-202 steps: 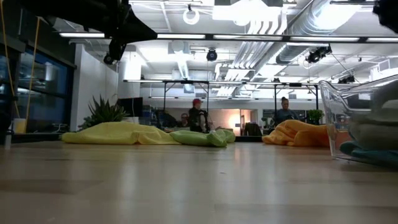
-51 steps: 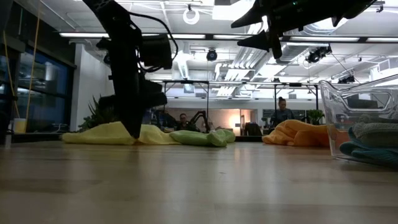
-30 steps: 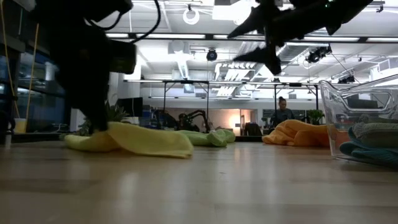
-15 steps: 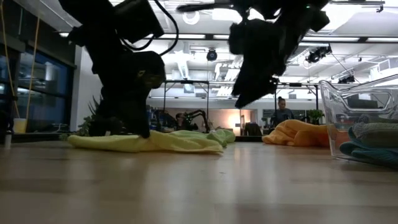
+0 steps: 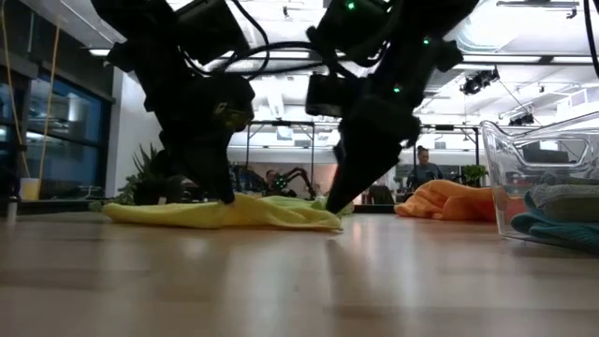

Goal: Fold microfiber towels
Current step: Fold the yellow microfiber cloth

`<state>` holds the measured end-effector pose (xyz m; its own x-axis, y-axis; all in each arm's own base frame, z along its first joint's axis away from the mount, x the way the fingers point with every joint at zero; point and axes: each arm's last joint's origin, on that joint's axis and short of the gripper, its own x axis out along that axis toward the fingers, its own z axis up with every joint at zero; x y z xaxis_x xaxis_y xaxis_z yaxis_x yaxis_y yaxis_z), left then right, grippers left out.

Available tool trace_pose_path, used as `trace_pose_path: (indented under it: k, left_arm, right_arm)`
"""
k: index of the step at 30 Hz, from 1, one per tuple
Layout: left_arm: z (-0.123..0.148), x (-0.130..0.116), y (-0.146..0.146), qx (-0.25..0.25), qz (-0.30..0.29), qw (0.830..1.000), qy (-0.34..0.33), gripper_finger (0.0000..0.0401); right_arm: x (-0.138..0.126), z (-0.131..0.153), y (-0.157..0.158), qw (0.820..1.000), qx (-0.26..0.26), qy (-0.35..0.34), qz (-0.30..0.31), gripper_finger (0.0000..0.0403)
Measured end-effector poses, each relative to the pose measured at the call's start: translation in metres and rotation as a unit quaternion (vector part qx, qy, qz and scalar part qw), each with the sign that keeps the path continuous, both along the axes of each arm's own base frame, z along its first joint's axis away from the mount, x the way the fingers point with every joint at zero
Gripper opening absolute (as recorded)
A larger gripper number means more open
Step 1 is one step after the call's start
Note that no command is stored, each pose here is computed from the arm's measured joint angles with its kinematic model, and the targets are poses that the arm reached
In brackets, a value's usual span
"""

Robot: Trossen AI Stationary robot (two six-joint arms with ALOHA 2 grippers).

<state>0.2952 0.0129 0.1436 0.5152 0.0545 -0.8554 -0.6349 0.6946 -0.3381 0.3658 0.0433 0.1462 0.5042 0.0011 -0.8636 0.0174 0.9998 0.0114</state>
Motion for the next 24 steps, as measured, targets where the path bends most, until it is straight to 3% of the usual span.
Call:
trace_pose_path:
  k: [5, 10, 15, 21, 24]
  left_arm:
    - [0.001, 0.001, 0.000, 0.000, 0.000, 1.000, -0.006, 0.0000]
    - [0.002, 0.002, 0.000, 0.000, 0.004, 1.000, -0.015, 0.0000]
    - [0.002, 0.003, 0.001, -0.002, 0.009, 1.000, -0.020, 0.0000]
    - [0.004, 0.005, 0.007, -0.004, 0.023, 0.999, -0.035, 0.0000]
    - [0.009, 0.005, 0.012, -0.005, 0.025, 0.999, -0.048, 0.0001]
  right_arm:
    - [0.002, -0.011, -0.001, 1.000, -0.007, 0.012, 0.003, 0.0243]
    - [0.005, -0.021, 0.000, 1.000, 0.006, 0.018, -0.015, 0.0209]
    - [0.005, -0.023, 0.003, 1.000, -0.001, 0.020, -0.012, 0.0146]
    - [0.002, -0.025, 0.007, 0.999, -0.001, 0.030, -0.018, 0.0021]
    - [0.001, -0.025, 0.006, 0.999, 0.005, 0.037, -0.032, 0.0012]
